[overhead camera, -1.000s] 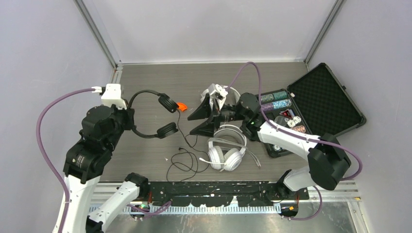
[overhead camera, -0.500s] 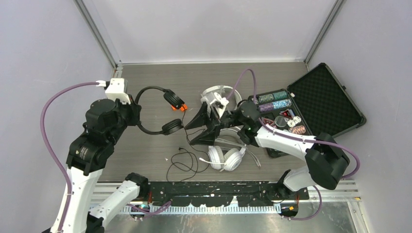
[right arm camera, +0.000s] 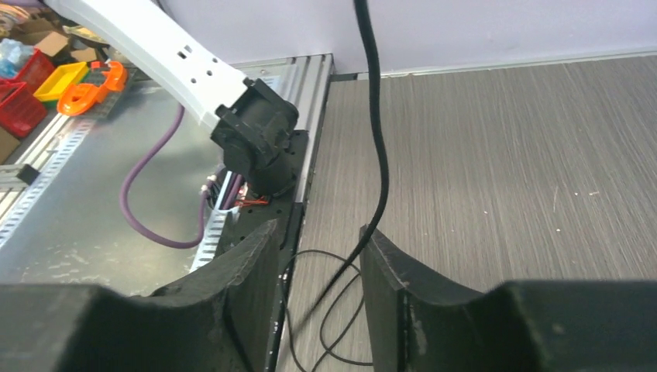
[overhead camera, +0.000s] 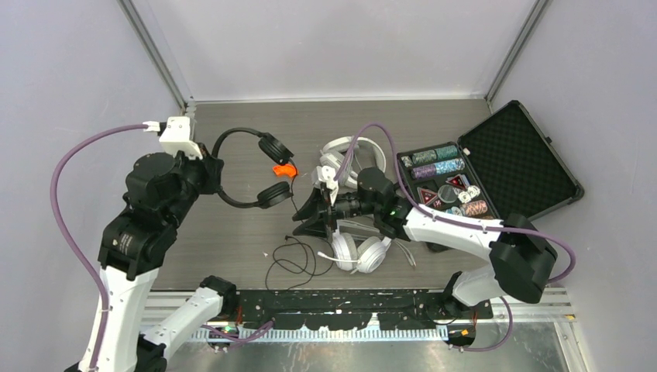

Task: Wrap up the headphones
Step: Wrap the headphones cable around the headphones.

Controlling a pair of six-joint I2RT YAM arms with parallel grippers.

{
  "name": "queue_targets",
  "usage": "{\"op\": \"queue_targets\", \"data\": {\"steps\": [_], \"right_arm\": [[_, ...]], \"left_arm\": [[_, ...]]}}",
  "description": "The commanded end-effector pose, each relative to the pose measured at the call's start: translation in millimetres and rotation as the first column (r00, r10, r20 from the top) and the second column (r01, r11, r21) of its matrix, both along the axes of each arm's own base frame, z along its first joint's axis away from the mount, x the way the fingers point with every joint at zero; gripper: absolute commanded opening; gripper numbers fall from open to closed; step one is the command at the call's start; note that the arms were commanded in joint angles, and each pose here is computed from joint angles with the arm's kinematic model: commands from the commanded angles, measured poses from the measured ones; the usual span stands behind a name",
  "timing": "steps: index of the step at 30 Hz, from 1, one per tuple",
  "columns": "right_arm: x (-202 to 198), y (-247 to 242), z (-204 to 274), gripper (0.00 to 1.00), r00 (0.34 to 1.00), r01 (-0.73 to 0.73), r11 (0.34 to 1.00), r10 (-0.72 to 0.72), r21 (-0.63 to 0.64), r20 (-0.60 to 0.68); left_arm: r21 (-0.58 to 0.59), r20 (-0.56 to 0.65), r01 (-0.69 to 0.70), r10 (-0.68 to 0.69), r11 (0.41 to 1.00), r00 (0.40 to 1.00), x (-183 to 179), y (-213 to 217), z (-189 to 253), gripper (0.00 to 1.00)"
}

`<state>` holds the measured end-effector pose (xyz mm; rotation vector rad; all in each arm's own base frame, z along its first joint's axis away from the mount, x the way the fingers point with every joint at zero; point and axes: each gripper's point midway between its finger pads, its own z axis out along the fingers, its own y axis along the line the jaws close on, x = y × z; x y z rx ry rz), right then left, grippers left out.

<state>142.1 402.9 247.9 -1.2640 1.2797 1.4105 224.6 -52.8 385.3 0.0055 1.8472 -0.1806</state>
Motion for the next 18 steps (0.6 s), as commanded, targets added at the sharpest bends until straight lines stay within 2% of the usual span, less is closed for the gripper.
{"op": "queue_targets", "data": {"steps": [1, 7, 10, 16, 18], "right_arm": [[15.0, 9.3, 13.4, 0.46, 0.997, 0.046, 0.995, -0.052, 0.087, 0.058], [19.8, 18.3, 20.9, 0.49, 0.998, 0.048, 0.99, -0.053, 0.135, 0.033], [26.7, 19.1, 22.9, 0.45, 0.995, 0.086, 0.982, -0.093, 0.169, 0.032], [42.0, 22.1, 27.1, 0.07, 0.985, 0.145, 0.961, -0.163, 0.235, 0.056], [45.6, 24.8, 31.8, 0.01, 0.983, 0.149, 0.956, -0.171, 0.251, 0.069]], "left_arm": [[-0.128, 0.105, 0.102, -0.089, 0.986, 0.99, -18.8, -16.9, 38.3, 0.0], [-0.215, 0.129, 0.19, -0.165, 0.958, 0.978, -37.9, -30.7, 51.3, 0.0], [-0.243, 0.119, 0.24, -0.217, 0.94, 0.969, -42.2, -41.3, 50.1, 0.0], [-0.291, 0.132, 0.325, -0.298, 0.9, 0.945, -48.1, -58.5, 55.3, 0.0], [-0.316, 0.142, 0.372, -0.344, 0.873, 0.928, -50.3, -68.7, 58.3, 0.0]]}}
